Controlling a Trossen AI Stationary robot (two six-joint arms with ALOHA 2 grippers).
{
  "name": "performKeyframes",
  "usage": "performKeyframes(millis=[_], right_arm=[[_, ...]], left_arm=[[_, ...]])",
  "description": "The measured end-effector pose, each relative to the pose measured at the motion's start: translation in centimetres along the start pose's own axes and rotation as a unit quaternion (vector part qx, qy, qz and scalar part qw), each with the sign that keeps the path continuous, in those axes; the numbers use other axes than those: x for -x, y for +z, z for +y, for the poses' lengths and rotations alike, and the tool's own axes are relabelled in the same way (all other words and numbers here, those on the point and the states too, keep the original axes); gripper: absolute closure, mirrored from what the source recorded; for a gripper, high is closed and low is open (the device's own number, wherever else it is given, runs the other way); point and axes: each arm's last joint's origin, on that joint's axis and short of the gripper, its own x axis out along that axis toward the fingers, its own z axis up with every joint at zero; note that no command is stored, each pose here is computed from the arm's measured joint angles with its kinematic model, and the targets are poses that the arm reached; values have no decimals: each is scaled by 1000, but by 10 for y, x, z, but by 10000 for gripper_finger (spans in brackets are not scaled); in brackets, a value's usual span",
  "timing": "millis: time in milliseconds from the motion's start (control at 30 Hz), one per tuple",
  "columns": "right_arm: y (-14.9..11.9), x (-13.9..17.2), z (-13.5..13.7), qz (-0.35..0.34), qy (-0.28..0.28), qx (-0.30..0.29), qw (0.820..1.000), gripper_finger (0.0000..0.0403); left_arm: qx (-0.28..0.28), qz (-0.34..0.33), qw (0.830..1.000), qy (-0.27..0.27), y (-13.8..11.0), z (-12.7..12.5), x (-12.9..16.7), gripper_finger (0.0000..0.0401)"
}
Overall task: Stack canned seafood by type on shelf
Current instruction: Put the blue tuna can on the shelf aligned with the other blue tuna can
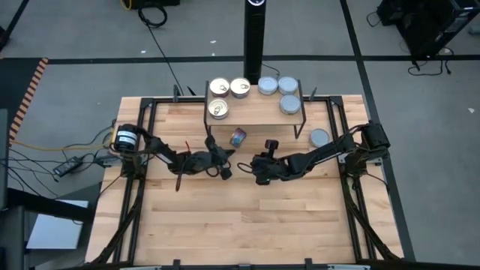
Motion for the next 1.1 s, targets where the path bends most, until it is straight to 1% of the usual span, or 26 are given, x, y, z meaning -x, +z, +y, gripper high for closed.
performKeyframes(millis=[200, 267, 333, 467, 567, 667, 767, 867, 967, 1100], right_arm=[[4, 0, 1, -18, 17, -1, 1000, 388], [4, 0, 1, -19, 16, 1, 1000, 382], [4, 0, 0, -18, 16, 1, 1000, 377], [4, -1, 0, -18, 23, 1, 1000, 373], [4, -1, 1, -18, 38, 2, 999, 373], [4, 0, 2, -18, 55, 2, 998, 373], [4, 0, 2, -17, 59, 2, 998, 373], [4, -1, 3, -16, 64, 3, 998, 373], [4, 0, 3, -15, 64, 4, 998, 373], [2, 2, 5, -12, 67, 11, 998, 373]], left_arm=[[-43, -25, 997, 52, 5, -12, 10, 393], [-48, -30, 996, 65, 6, -14, 12, 390], [-42, -32, 996, 68, 10, -17, 10, 378], [-21, -18, 998, 63, 18, -28, 3, 332], [-22, 7, 998, 61, 26, -37, -5, 284], [-28, 24, 997, 71, 36, -47, -9, 234], [-55, 33, 993, 104, 46, -58, -10, 188], [-71, 41, 984, 157, 51, -65, -6, 149], [-46, 50, 980, 185, 49, -65, -5, 118], [-3, 70, 975, 209, 41, -55, -8, 98]])
